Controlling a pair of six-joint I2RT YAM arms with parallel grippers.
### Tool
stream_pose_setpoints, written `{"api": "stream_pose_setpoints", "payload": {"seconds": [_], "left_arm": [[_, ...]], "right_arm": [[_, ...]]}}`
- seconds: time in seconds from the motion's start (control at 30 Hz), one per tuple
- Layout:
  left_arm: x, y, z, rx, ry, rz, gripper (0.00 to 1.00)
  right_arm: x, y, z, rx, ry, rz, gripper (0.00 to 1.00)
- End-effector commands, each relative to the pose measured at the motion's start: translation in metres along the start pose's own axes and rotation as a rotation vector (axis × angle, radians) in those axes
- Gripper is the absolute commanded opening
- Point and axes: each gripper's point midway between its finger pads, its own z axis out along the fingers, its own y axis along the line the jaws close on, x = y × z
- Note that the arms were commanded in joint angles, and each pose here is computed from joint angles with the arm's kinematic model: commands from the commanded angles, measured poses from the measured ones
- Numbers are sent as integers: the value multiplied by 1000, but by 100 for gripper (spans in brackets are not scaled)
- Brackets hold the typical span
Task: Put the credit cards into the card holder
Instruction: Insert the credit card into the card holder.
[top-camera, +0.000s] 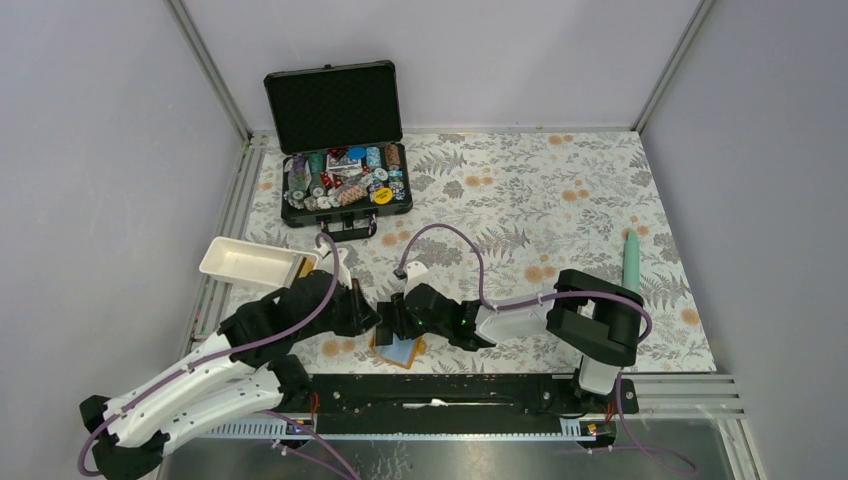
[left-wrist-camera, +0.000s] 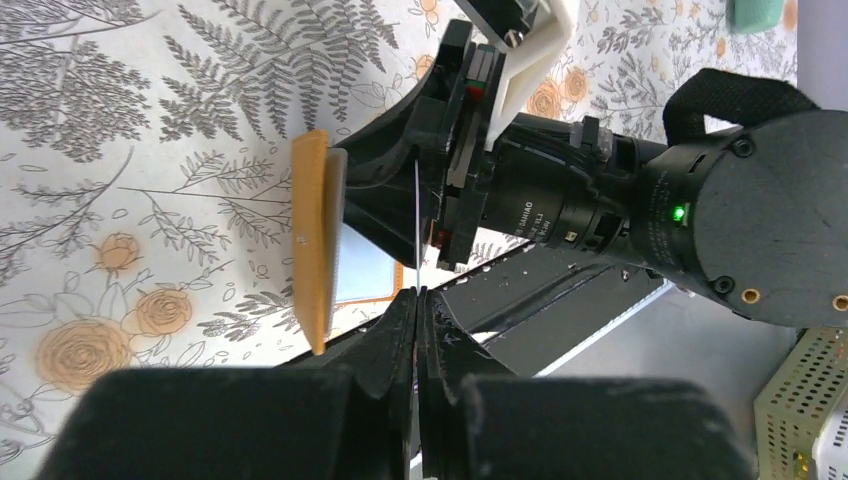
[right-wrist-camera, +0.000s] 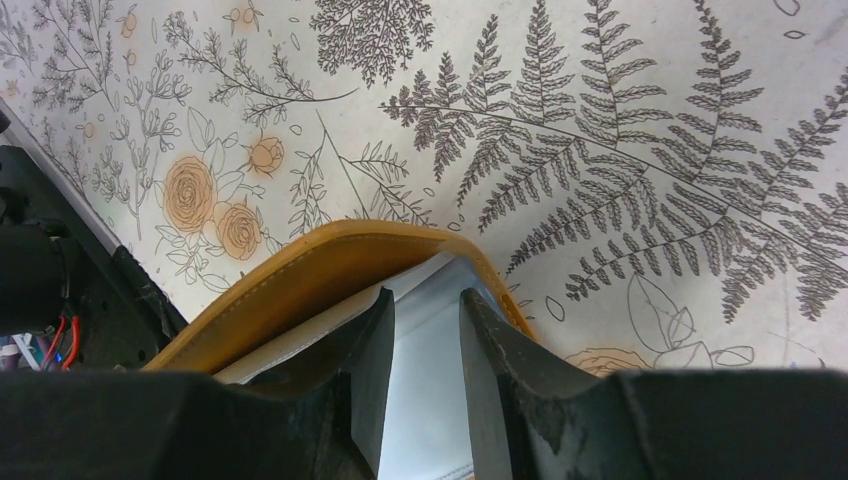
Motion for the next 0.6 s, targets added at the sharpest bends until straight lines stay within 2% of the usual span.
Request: {"api": "stream_pose_setpoints", "payload": {"seconds": [0.0, 0.43, 0.57], "left_arm": [[1, -22, 10, 109, 16, -3, 0], [11, 34, 18, -187, 54, 32, 0], [9, 38, 17, -217, 51, 47, 0]], "right_arm": [[1, 3, 7, -11, 30, -11, 37], [3, -3, 8, 8, 41, -1, 37], [3, -4, 7, 9, 40, 0, 37]]}}
